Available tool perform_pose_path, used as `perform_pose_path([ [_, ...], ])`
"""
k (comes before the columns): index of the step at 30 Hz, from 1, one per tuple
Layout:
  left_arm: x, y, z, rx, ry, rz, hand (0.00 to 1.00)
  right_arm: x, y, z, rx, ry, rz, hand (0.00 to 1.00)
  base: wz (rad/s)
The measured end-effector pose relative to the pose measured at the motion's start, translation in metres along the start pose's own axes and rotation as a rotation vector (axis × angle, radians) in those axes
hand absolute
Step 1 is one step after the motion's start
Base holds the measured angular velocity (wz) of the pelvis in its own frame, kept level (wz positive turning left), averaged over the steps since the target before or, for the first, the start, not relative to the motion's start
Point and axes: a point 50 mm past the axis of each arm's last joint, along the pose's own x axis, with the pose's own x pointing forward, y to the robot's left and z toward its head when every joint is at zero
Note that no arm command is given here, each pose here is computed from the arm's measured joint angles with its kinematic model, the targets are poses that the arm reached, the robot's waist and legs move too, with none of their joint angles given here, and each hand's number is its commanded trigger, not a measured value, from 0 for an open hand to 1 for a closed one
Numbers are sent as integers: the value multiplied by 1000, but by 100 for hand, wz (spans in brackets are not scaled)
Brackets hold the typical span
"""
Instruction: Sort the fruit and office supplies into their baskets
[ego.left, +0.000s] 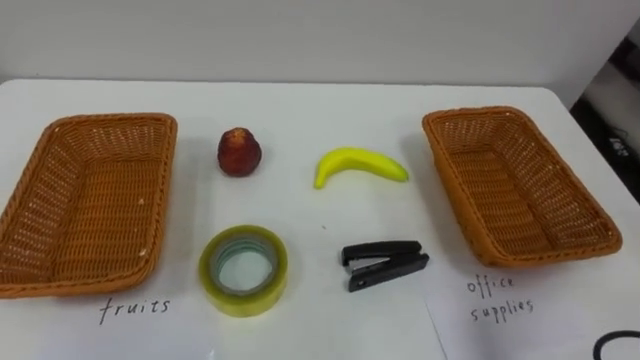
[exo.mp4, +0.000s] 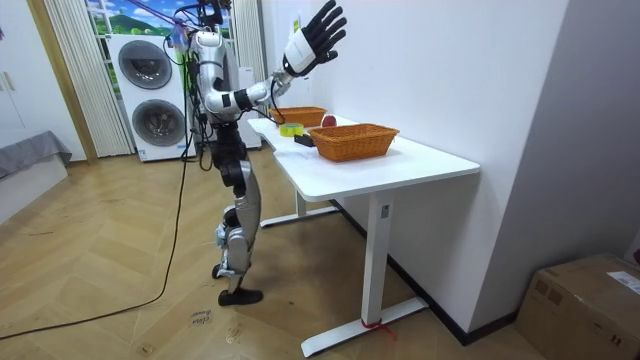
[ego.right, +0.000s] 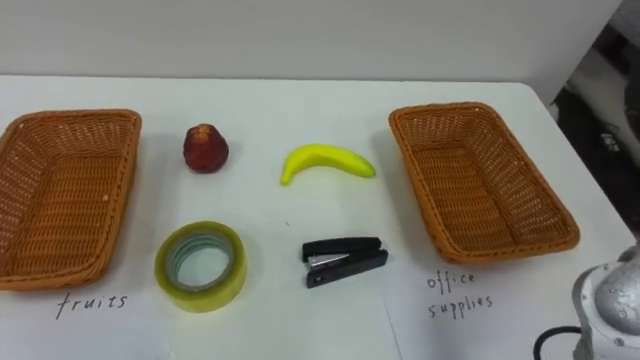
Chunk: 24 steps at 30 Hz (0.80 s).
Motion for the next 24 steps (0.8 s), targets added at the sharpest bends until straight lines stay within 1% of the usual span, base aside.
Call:
perform_pose_path([
  [7,1,0,2,11,3,-18,0,-4,19,2,16,4,156,0,4],
  [15,2,-2,8,39,-12,-39,0,-9,38,8,-39,-56,301,0,6],
  [19,2,-2,8,45,-14,-41,0,-13,50,11,-15,-64,384,0,0],
  [24,2,-1,11,47,-22,-43,0,-19,58,11,-5,-61,469,0,0],
])
